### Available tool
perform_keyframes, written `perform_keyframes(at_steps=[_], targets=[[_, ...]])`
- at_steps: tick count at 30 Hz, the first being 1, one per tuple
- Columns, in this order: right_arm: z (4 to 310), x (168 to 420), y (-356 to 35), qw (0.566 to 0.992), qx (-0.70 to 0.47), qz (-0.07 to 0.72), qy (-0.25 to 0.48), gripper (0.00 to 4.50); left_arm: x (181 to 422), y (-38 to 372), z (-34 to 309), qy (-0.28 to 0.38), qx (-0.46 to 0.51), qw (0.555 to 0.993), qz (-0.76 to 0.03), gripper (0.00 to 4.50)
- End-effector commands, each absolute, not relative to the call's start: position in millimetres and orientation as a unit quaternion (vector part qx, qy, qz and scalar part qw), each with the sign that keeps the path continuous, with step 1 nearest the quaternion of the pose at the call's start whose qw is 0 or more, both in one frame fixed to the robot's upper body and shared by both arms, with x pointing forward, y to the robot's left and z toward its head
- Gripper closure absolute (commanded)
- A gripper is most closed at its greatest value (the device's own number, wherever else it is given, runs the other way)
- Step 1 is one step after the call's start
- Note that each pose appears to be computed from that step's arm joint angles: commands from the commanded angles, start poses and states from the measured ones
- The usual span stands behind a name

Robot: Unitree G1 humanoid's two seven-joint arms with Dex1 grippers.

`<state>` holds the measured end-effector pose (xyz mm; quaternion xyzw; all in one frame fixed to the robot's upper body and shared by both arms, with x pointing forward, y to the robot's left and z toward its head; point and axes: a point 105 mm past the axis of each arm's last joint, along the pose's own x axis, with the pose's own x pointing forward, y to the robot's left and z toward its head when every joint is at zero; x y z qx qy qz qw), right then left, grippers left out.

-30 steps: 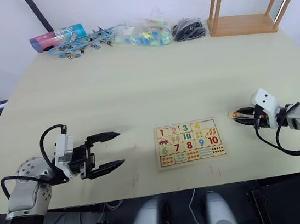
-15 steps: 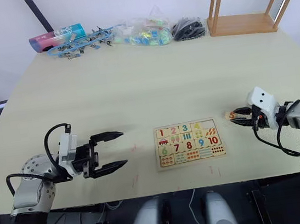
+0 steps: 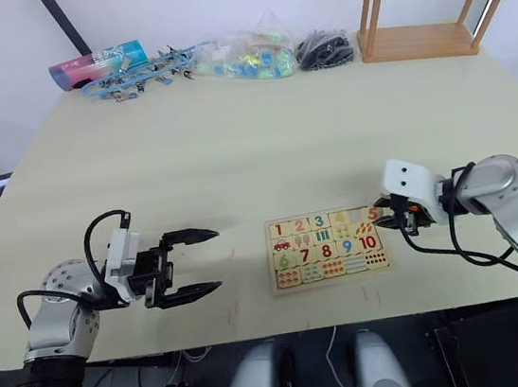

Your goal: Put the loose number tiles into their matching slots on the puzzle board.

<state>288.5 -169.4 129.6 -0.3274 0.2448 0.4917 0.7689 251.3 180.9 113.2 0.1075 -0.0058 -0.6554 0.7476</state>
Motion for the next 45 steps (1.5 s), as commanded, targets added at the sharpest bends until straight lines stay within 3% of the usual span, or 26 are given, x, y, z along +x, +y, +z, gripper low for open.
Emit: perform_keyframes(at_steps=[1, 13, 45], targets=[[138.7, 294.8, -165.3, 0.753, -0.371, 0.482, 0.252, 3.56, 250.3, 180.3, 119.2, -0.016, 0.122, 0.736, -0.666, 0.0], [138.5, 308.8, -152.4, 0.701, -0.433, 0.497, 0.274, 3.56, 249.8, 177.3, 119.2, -0.021, 0.122, 0.731, -0.671, 0.0], [132.6, 320.9, -137.2, 0.655, -0.472, 0.522, 0.274, 3.56, 252.2, 172.4, 118.8, -0.029, 0.117, 0.737, -0.665, 0.0]])
